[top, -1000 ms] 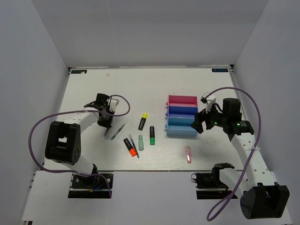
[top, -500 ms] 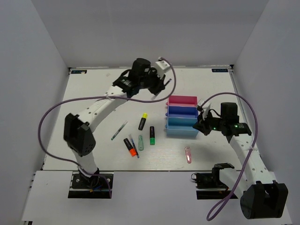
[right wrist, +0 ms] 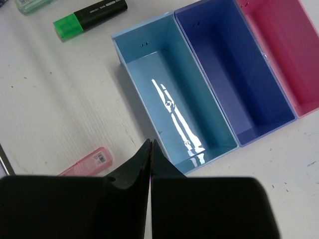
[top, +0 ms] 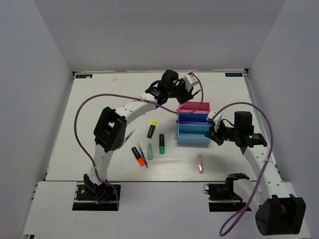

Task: Sort the stationery into containers
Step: Place the pen in the storage box.

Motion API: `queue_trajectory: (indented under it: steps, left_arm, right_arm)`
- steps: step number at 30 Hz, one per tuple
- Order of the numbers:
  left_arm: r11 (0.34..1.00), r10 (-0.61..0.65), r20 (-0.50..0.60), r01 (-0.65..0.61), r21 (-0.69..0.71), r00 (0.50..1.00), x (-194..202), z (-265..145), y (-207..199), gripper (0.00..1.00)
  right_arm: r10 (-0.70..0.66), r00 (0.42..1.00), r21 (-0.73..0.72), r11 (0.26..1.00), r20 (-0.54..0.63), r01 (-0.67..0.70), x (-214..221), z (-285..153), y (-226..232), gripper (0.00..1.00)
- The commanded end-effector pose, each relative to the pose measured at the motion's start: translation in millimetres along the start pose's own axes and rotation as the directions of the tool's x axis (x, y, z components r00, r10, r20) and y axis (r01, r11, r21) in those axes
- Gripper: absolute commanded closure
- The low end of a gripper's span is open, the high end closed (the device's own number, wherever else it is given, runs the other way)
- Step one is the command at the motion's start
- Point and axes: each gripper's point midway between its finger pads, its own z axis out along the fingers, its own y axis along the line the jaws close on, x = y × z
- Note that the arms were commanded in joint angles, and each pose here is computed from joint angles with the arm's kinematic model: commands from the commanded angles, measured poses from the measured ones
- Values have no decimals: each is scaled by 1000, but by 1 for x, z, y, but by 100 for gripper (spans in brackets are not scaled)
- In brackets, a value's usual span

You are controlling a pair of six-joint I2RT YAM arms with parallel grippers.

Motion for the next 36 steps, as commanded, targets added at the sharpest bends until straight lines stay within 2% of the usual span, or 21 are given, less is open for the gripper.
queue_trajectory:
  steps: [1, 6, 18, 20, 21, 23, 24, 26, 31, 34, 35, 36]
  left_arm:
    - [993, 112, 191, -116, 9, 975, -71, 5, -6, 99]
    - [992, 115, 198, -122, 27, 973, -71, 23, -6, 99]
    - [996, 91, 129, -89, -20, 987, -29, 46, 7, 99]
    - [997, 81, 123, -78, -30, 989, -26, 46, 9, 98]
    - [997, 75, 116, -73, -26, 990, -22, 47, 7, 91]
    - [998, 60, 105, -57, -27, 993, -18, 44, 7, 75]
    - [998, 54, 105, -52, -21, 993, -18, 43, 4, 72]
    - [998, 57, 104, -53, -38, 993, -21, 39, 5, 52]
    - [998, 52, 119, -47, -46, 992, -34, 26, 2, 42]
    - [997, 61, 139, -54, -50, 988, -48, 14, -1, 42]
    - [997, 58, 134, -51, -53, 989, -47, 11, -3, 51]
    - [995, 81, 180, -70, -68, 980, -75, -9, -4, 60]
  right_arm:
    - [-59, 998, 21, 998, 10, 59, -4, 0, -6, 100]
    - [-56, 998, 17, 998, 2, 56, -3, 1, -6, 100]
    - [-43, 999, 23, 999, -16, 44, -2, 1, -7, 100]
    - [-37, 999, 30, 999, -14, 37, -3, 1, -9, 88]
    - [-26, 1000, 31, 999, -18, 26, -3, 1, -8, 77]
    - [-22, 1000, 37, 999, -17, 23, -3, 0, -9, 66]
    - [-20, 1000, 41, 999, -18, 21, -4, 0, -10, 66]
    - [-9, 1000, 51, 999, -22, 10, -2, -1, -11, 66]
    - [-8, 1000, 64, 998, -14, 9, -3, -1, -14, 64]
    - [-2, 1000, 75, 997, -14, 3, -1, -1, -15, 64]
    - [-3, 1000, 79, 997, -10, 3, -2, -1, -16, 64]
    - [19, 1000, 91, 996, -11, -18, -2, -1, -17, 68]
